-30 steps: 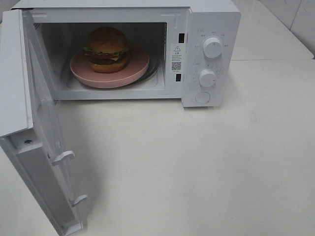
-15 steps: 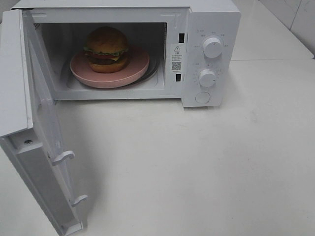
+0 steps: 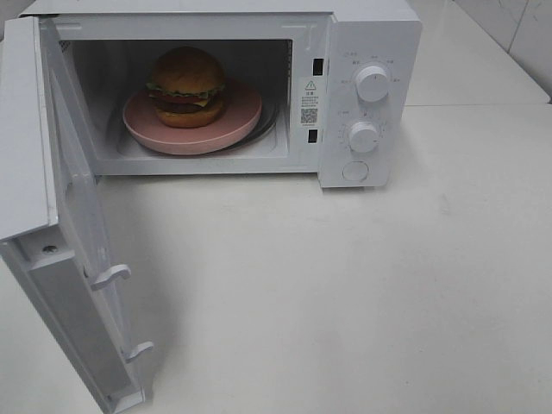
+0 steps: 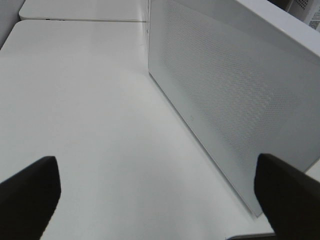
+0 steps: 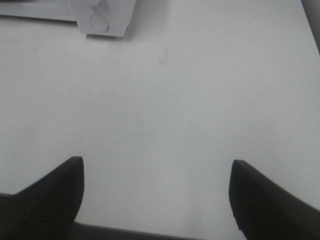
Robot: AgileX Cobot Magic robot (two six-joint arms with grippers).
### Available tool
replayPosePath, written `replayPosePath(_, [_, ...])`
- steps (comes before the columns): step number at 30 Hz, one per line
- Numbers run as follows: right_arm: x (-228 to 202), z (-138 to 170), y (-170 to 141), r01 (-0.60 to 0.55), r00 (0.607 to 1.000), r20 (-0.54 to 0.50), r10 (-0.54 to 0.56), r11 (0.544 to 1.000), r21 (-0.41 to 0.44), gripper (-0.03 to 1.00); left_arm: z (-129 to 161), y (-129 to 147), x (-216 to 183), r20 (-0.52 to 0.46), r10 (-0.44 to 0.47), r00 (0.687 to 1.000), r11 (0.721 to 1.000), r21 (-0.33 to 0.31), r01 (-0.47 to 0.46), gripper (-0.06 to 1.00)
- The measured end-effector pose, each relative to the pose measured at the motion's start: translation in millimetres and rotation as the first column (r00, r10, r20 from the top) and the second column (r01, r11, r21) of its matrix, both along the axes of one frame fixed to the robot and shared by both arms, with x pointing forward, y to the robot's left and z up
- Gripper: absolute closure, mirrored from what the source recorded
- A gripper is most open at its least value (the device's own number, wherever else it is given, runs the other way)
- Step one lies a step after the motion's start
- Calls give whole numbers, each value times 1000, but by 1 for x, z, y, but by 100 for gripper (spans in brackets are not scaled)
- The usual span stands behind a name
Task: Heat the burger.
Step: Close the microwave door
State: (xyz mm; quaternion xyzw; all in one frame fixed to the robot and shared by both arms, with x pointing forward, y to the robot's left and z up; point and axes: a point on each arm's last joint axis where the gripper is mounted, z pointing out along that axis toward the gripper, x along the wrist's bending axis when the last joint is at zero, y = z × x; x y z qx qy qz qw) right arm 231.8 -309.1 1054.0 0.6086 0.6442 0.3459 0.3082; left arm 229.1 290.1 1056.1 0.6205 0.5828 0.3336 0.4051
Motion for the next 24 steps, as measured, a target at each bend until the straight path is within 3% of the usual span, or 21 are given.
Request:
replayPosePath(4, [-3,-3,1,42,996,81,-44,999,16,20,0,0,0,0,0,1000,1000,0,0,-3])
replayPosePath(24, [0,-5,3,69,993,93,-69,998,6,21,0,0,0,0,0,1000,1000,0,0,-3])
